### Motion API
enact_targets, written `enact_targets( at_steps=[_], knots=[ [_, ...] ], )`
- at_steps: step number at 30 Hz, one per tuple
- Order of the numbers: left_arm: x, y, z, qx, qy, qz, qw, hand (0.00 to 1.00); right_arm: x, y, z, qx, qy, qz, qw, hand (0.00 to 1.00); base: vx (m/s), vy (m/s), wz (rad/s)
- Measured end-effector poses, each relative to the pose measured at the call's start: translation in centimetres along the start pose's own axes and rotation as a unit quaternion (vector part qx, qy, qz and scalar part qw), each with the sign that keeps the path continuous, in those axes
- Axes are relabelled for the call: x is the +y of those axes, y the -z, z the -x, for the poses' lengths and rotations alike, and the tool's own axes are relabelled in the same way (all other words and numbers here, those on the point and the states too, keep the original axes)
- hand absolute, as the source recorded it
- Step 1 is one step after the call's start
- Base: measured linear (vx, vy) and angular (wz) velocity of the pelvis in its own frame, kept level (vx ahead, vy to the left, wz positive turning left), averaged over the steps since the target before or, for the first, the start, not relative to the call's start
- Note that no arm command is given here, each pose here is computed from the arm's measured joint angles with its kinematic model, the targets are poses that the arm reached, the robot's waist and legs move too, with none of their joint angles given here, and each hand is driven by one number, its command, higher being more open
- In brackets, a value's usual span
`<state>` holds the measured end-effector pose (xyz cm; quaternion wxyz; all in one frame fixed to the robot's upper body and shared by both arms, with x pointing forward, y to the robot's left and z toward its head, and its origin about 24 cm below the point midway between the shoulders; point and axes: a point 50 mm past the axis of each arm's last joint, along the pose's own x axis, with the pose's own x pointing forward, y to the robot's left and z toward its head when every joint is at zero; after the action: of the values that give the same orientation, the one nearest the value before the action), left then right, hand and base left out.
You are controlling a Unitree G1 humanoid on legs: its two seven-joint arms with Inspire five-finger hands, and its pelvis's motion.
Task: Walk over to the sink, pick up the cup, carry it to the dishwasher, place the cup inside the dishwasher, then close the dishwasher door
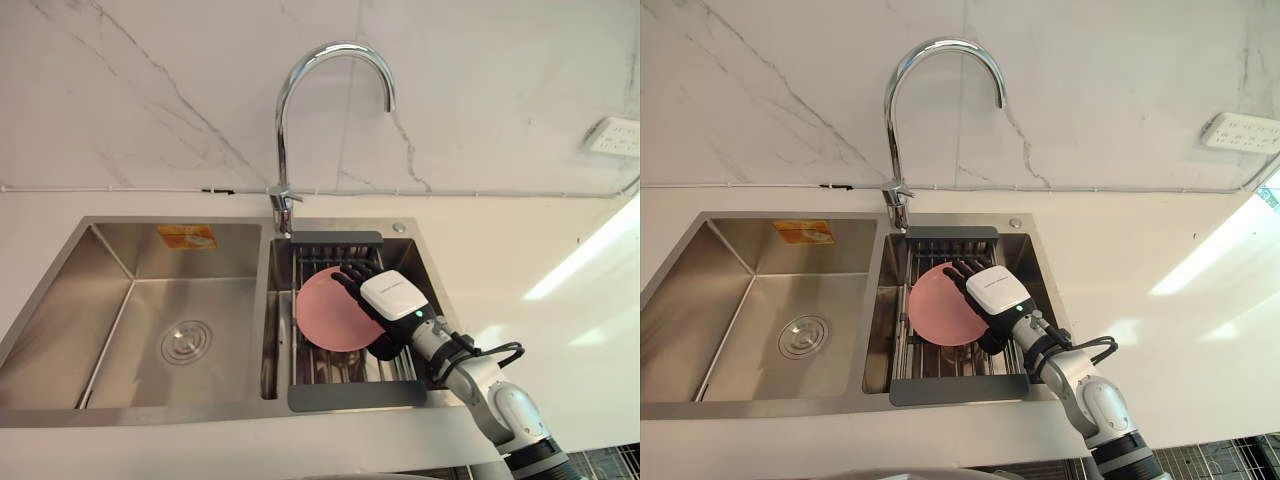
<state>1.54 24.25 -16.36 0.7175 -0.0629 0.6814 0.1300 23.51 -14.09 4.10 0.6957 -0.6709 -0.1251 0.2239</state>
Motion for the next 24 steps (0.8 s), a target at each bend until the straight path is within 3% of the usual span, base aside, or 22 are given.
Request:
enact_targets(
  at_steps=[9, 10, 24],
  knots=[
    [0.0, -0.1, 0.0, 0.001, 0.001, 0.001, 1.000, 1.00, 1.9, 0.3, 1.0, 0.020, 0.078, -0.026, 0.996, 1.00, -0.01, 0.002, 0.01],
    [-0.1, -0.2, 0.1, -0.003, 0.002, -0.001, 1.000, 1.00, 2.2, 0.3, 1.2, 0.018, 0.091, -0.024, 0.995, 0.00, 0.00, 0.000, 0.00],
    [-0.2, -0.3, 0.1, -0.010, 0.007, 0.003, 1.000, 1.00, 2.3, 0.2, 1.7, -0.084, 0.113, 0.052, 0.989, 0.00, -0.01, 0.004, 0.04]
  ],
)
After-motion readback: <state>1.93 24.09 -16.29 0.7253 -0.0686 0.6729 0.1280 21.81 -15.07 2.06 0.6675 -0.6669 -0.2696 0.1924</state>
